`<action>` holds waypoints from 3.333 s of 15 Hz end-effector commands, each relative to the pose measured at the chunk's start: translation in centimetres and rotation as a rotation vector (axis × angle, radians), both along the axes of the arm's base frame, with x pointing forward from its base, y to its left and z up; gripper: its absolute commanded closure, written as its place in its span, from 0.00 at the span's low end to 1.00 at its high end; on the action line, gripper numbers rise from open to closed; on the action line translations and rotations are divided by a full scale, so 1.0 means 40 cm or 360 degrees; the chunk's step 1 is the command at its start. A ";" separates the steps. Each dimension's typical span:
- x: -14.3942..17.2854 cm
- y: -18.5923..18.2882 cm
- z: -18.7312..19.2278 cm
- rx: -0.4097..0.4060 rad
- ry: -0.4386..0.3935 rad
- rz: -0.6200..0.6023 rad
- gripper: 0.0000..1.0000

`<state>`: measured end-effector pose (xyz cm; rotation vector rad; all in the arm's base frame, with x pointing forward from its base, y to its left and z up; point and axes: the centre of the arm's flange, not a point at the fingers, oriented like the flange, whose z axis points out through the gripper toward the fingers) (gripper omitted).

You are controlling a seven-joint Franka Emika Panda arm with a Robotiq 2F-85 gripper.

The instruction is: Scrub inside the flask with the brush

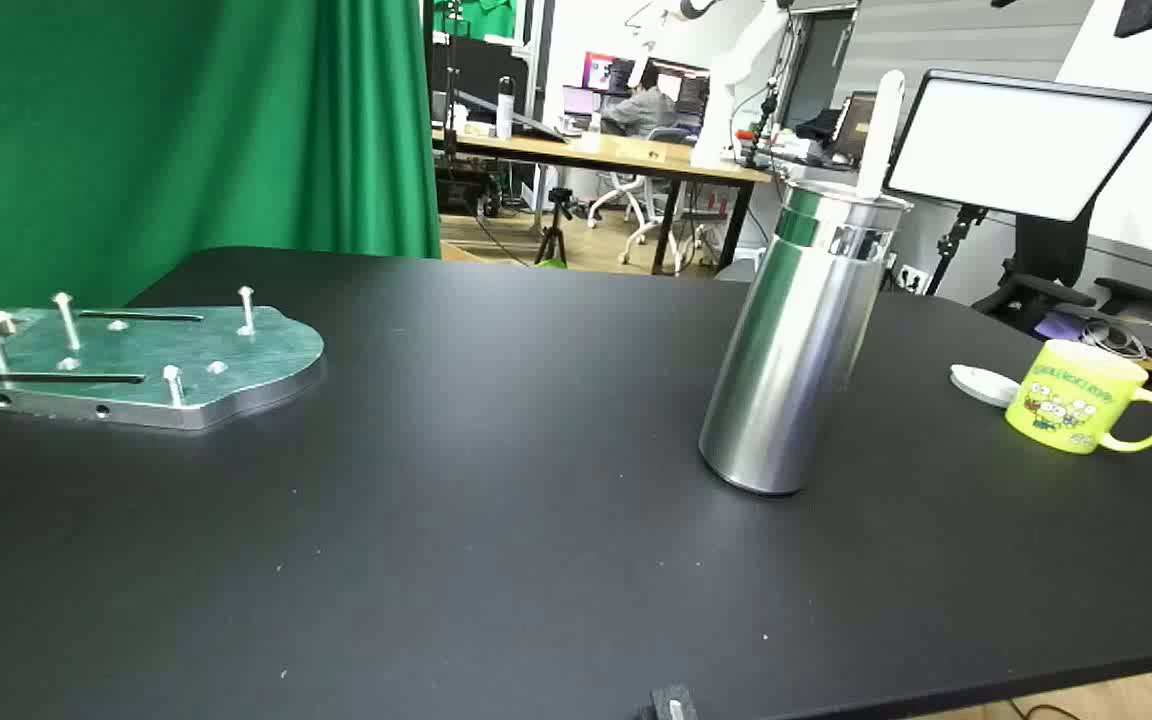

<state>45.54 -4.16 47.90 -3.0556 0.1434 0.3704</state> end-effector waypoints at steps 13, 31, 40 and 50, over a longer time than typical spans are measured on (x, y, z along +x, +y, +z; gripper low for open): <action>0.029 0.016 -0.013 -0.0072 -0.0022 -0.0418 0.00; 0.089 0.028 -0.034 -0.0019 -0.0401 -0.0879 0.00; 0.027 0.101 -0.103 -0.0259 -0.0153 -0.1245 0.00; -0.002 0.201 -0.140 -0.0219 -0.0154 -0.1302 0.00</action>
